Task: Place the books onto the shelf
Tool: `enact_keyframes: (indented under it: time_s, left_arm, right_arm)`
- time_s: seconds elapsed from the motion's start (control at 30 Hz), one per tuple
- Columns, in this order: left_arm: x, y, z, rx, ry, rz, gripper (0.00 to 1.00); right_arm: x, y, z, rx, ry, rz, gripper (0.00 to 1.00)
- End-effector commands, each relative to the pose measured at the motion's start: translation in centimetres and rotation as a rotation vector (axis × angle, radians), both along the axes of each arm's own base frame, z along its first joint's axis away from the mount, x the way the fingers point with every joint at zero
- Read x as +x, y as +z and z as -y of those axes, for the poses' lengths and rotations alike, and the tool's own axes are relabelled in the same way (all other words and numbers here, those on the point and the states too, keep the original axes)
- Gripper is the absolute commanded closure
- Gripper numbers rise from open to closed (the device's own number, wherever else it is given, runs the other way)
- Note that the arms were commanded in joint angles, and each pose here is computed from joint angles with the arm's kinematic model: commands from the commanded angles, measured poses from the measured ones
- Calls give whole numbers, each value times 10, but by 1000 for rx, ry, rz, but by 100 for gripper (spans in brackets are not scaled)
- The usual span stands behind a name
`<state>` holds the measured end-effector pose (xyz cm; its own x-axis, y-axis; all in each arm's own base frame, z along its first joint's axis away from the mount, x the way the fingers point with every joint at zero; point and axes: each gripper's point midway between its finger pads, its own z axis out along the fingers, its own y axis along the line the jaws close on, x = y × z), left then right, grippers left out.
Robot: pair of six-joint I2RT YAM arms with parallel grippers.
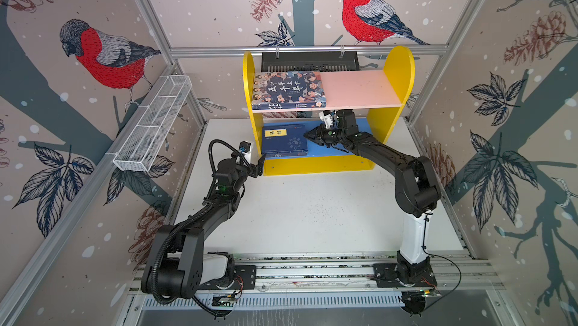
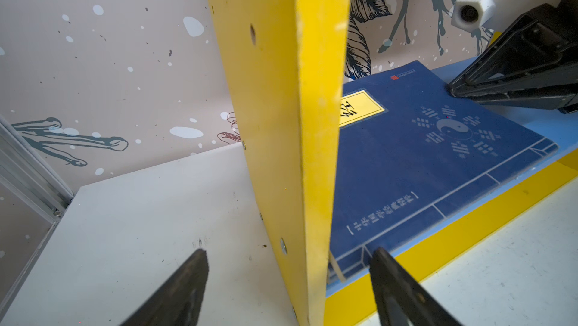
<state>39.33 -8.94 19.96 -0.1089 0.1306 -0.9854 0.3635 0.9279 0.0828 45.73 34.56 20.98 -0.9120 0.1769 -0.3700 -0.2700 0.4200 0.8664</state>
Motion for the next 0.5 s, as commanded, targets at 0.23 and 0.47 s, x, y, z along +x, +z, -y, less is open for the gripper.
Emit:
enact_keyframes:
  time_s: [0.23,0.47]
  left_arm:
    - [5,13,0,13,1,57,19]
    - [1,11,0,6,0,49,18]
  right_arm:
    - [2,4,-1,11,7,20,85]
    - [3,3,1,10,4,19,83]
